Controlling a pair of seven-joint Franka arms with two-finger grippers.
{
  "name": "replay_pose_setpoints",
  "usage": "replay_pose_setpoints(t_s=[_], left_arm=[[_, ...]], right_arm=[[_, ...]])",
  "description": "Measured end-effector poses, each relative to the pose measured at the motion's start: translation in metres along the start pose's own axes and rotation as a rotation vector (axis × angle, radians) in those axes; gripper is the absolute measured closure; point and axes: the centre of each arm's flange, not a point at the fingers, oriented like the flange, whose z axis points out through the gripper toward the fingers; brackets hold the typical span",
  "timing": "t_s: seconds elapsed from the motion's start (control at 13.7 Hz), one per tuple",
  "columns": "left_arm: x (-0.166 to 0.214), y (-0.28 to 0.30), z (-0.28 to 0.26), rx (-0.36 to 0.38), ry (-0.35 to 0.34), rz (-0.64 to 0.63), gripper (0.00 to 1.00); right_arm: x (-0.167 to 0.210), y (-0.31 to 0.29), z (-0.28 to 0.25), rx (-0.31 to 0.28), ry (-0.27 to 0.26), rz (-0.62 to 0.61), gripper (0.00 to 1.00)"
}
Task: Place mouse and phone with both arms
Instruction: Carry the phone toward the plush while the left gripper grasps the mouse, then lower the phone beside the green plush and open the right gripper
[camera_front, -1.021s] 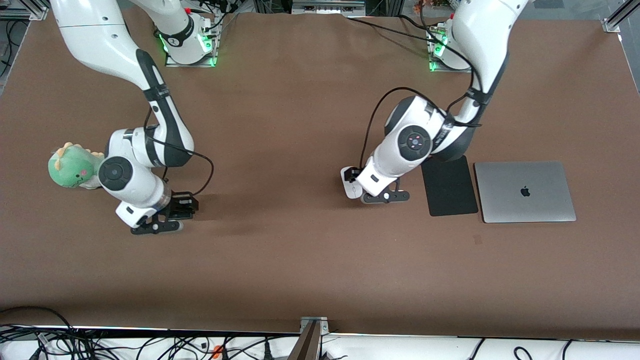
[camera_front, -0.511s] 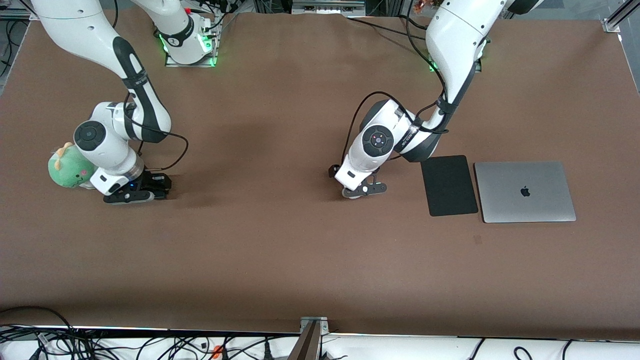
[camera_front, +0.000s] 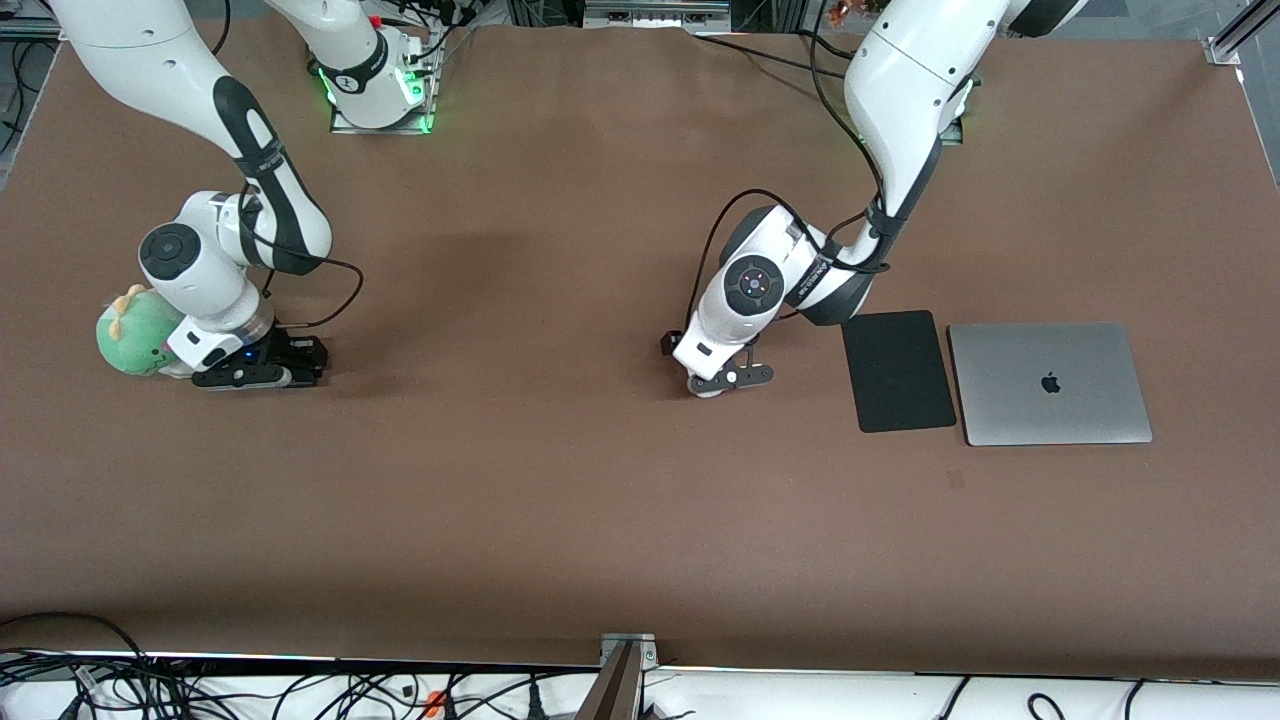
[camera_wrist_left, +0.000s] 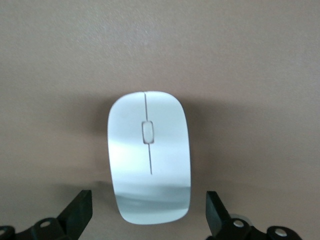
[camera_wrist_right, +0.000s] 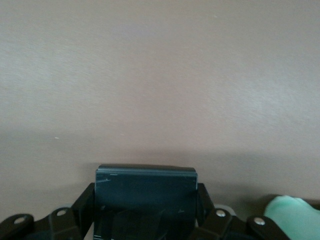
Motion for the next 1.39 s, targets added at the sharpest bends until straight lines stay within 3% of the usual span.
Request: replay_pose_setpoints(t_s=[0.15, 0.29, 0.44, 0.51, 1.02, 1.39], left_arm=[[-0.002, 0.002, 0.001, 0.001, 0.000, -0.002, 0.00], [-0.001, 0.001, 0.000, 0.001, 0.001, -0.004, 0.16], [0.000, 0.000, 0.000, 0.002, 0.002, -0.007, 0.18], [0.001, -0.001, 0.000, 0.002, 0.003, -0.008, 0.16], [0.004, -0.004, 0.000, 0.004, 0.006, -0.015, 0.19], [0.003, -0.002, 0.002, 0.003, 0.006, -0.012, 0.24]], right_arm=[[-0.003, 0.007, 0.003, -0.004, 0.005, 0.005, 0.19], [-0.005, 0.007, 0.008, -0.006, 0.002, 0.005, 0.19], [-0.005, 0.006, 0.009, -0.006, 0.001, 0.004, 0.01], [-0.006, 0.006, 0.010, -0.006, 0.000, 0.003, 0.00], [0.005, 0.001, -0.003, 0.012, -0.027, -0.004, 0.00], [0.037, 0.007, -0.047, 0.041, -0.094, -0.004, 0.00]])
